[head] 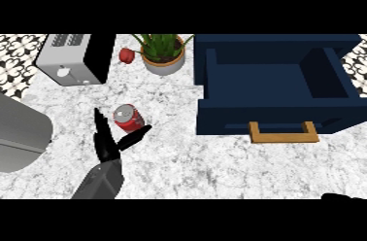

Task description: Pick up the can, place it into the drawer and close the drawer

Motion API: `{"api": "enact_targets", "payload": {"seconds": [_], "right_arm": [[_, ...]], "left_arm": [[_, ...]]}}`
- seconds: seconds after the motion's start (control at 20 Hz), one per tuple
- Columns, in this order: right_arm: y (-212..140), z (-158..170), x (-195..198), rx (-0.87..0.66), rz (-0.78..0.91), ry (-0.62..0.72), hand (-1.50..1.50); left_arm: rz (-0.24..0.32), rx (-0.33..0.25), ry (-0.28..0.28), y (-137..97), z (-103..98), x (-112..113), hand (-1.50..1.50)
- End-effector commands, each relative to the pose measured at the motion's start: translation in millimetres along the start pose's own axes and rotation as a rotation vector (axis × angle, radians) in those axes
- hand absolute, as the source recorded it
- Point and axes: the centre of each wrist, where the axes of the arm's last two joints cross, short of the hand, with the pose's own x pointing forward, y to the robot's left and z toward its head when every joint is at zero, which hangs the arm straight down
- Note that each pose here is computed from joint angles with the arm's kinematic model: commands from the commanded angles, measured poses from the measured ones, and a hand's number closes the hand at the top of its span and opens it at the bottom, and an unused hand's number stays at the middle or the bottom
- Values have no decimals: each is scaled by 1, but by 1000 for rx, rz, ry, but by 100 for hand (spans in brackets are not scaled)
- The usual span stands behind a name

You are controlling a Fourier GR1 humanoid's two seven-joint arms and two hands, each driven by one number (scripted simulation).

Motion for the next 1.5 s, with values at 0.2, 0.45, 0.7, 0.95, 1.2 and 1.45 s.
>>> {"api": "enact_targets", "payload": {"seconds": [0.2,0.45,0.7,0.95,1.2,1.45], "right_arm": [[-4,13,10,-7,11,-11,-150],[-8,14,5,12,15,-7,-150],[-5,-14,8,-17,7,-22,-150],[-2,-7,20,-26,30,-50,-150],[-4,-6,6,-15,22,-28,-150],[-6,-2,8,-7,29,-29,-150]], "left_arm": [[13,-107,3,-5,-5,-8,-150],[46,-170,-6,1,-32,7,150],[99,-238,-41,-25,-28,14,150],[112,-285,-65,-21,-40,22,150],[90,-564,-60,-21,-38,20,150],[143,-589,-102,-16,-58,38,150]]}}
